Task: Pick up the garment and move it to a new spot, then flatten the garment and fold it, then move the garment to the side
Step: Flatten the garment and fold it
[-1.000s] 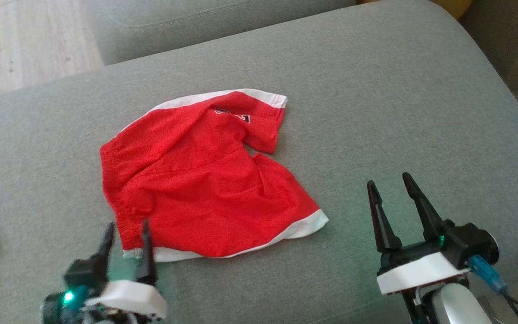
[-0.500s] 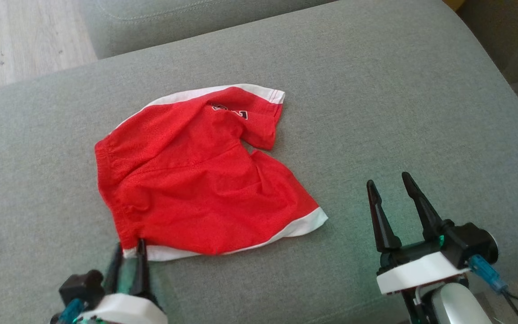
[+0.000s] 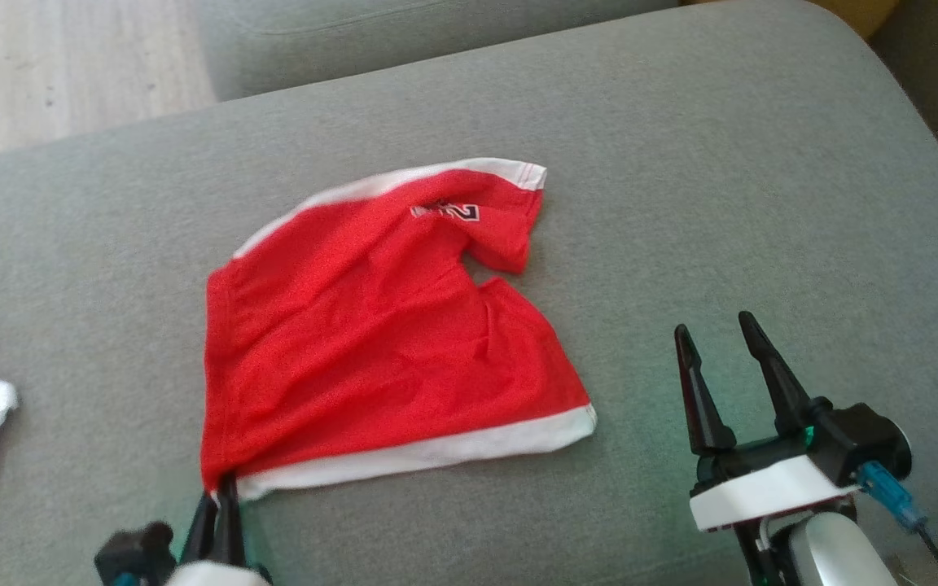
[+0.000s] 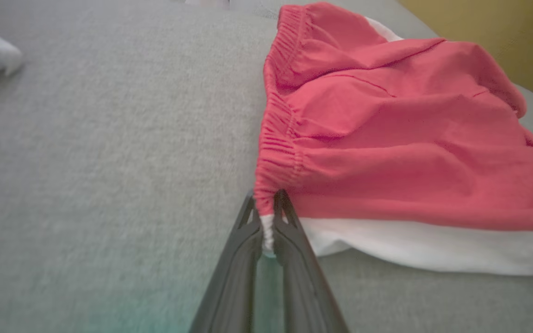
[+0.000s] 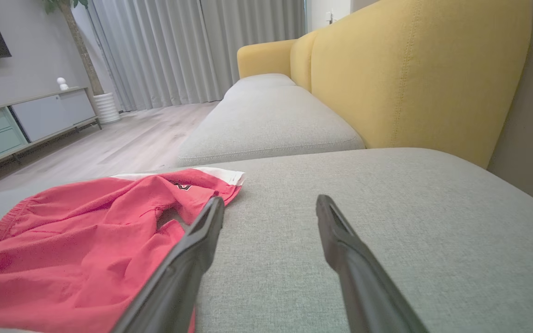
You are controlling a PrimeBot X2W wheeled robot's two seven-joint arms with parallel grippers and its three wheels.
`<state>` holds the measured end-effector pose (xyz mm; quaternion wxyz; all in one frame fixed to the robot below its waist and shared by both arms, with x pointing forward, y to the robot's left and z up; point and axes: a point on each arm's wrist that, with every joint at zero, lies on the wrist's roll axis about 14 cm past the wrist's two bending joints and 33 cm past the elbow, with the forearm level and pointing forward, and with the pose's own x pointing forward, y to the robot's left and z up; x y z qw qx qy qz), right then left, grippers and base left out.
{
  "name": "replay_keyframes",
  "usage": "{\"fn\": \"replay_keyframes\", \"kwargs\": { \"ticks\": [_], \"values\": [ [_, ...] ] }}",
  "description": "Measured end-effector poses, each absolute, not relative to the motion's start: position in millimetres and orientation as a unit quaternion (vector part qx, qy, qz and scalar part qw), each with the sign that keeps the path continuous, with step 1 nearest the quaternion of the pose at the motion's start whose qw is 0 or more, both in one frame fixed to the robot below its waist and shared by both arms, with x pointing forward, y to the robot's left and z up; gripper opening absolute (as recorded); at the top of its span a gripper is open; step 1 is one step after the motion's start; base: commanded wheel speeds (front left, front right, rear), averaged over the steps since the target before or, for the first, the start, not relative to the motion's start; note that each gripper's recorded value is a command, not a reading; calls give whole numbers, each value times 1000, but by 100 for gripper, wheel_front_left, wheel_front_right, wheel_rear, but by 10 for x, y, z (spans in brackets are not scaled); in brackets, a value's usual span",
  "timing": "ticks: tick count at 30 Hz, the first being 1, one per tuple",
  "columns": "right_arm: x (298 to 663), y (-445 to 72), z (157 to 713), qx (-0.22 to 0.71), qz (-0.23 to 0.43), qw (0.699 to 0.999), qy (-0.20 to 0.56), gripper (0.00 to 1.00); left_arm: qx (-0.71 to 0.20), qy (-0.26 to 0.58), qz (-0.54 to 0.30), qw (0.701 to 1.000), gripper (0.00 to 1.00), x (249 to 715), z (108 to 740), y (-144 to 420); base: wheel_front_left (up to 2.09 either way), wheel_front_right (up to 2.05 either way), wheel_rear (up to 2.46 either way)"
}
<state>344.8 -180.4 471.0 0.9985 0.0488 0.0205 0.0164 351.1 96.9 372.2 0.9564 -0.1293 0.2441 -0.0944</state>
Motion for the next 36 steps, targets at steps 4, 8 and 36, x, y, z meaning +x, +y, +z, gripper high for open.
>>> {"fn": "replay_keyframes", "kwargs": {
  "ticks": [4,8,36],
  "values": [
    [3473,-1735,4712,49,28,998,20,100,-135,253,-79,955,0,3355,3695,1049,0,0,0],
    [3465,-1675,4688,50,37,998,23,100,-141,247,-62,957,100,3337,3735,1114,0,0,0],
    [3308,-1813,4880,0,33,999,-9,100,-106,35,-58,992,100,3183,4688,1448,0,0,0]
  ]
}}
